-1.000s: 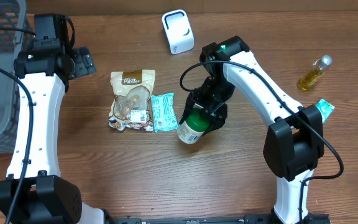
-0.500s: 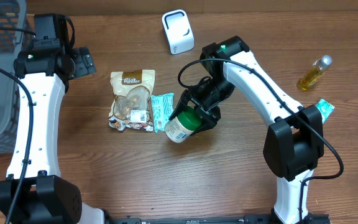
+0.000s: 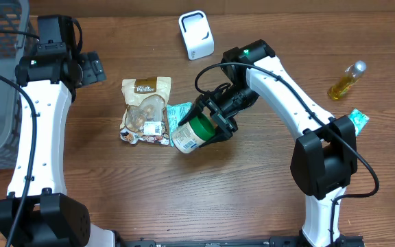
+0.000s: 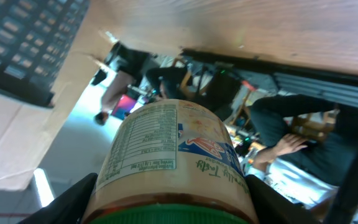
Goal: Scan the item barcode
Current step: 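Hold the jar's label in front of the white scanner with the right gripper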
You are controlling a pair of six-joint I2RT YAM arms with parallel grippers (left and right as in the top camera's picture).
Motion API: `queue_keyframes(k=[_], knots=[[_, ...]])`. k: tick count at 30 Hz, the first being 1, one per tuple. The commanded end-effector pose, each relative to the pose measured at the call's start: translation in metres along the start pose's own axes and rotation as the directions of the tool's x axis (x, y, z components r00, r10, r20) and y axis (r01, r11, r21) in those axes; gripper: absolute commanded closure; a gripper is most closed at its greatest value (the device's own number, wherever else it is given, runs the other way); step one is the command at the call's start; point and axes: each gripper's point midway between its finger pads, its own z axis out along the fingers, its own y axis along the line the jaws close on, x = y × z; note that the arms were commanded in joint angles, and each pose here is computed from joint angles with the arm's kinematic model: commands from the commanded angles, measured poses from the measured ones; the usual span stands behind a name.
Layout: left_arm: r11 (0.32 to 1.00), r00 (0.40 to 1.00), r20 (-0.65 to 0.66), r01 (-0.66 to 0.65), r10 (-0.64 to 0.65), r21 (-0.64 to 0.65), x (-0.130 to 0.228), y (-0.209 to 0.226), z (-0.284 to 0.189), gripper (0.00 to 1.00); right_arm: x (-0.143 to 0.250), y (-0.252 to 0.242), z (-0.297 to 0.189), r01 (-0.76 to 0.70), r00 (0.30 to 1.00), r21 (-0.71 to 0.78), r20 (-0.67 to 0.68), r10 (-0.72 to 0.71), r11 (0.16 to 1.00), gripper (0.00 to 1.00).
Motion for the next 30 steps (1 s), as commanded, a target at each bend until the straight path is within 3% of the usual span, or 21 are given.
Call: queue_keyframes(k=[1,5,10,15,18,20,24,30], knots=[[1.0,1.0,0.0,-0.026,0.026,-0.007,0.0,-0.001,0.0,0.0,0.017,0.02,-0.007,0.035,0.998,-0.095,-0.042,-0.039,0.995,0.35],[1.0,1.0,0.0,-0.026,0.026,-0.007,0.0,-0.001,0.0,0.01,0.012,0.019,-0.006,0.061,0.998,-0.082,-0.019,-0.063,0.995,0.34],[1.0,1.0,0.0,-0.026,0.026,-0.007,0.0,-0.001,0.0,0.0,-0.024,-0.003,-0.009,0.123,0.98,0.094,0.148,-0.136,0.988,0.32],[1.0,1.0,0.0,-0.026,0.026,-0.007,0.0,-0.001,0.0,0.0,-0.085,-0.024,-0.033,0.148,0.871,0.343,0.4,-0.287,0.927,0.34],[1.0,1.0,0.0,-0.026,0.026,-0.007,0.0,-0.001,0.0,0.01,-0.113,-0.016,-0.05,0.171,0.78,0.406,0.502,-0.375,0.898,0.4],[1.0,1.0,0.0,-0.026,0.026,-0.007,0.0,-0.001,0.0,0.01,-0.124,-0.003,-0.058,0.211,0.734,0.397,0.539,-0.413,0.893,0.42],[1.0,1.0,0.0,-0.026,0.026,-0.007,0.0,-0.001,0.0,0.01,-0.135,0.03,-0.079,0.323,0.65,0.335,0.601,-0.465,0.885,0.54],[1.0,1.0,0.0,-0.026,0.026,-0.007,0.0,-0.001,0.0,0.0,-0.112,0.082,-0.118,0.517,0.547,0.258,0.634,-0.547,0.816,0.6]])
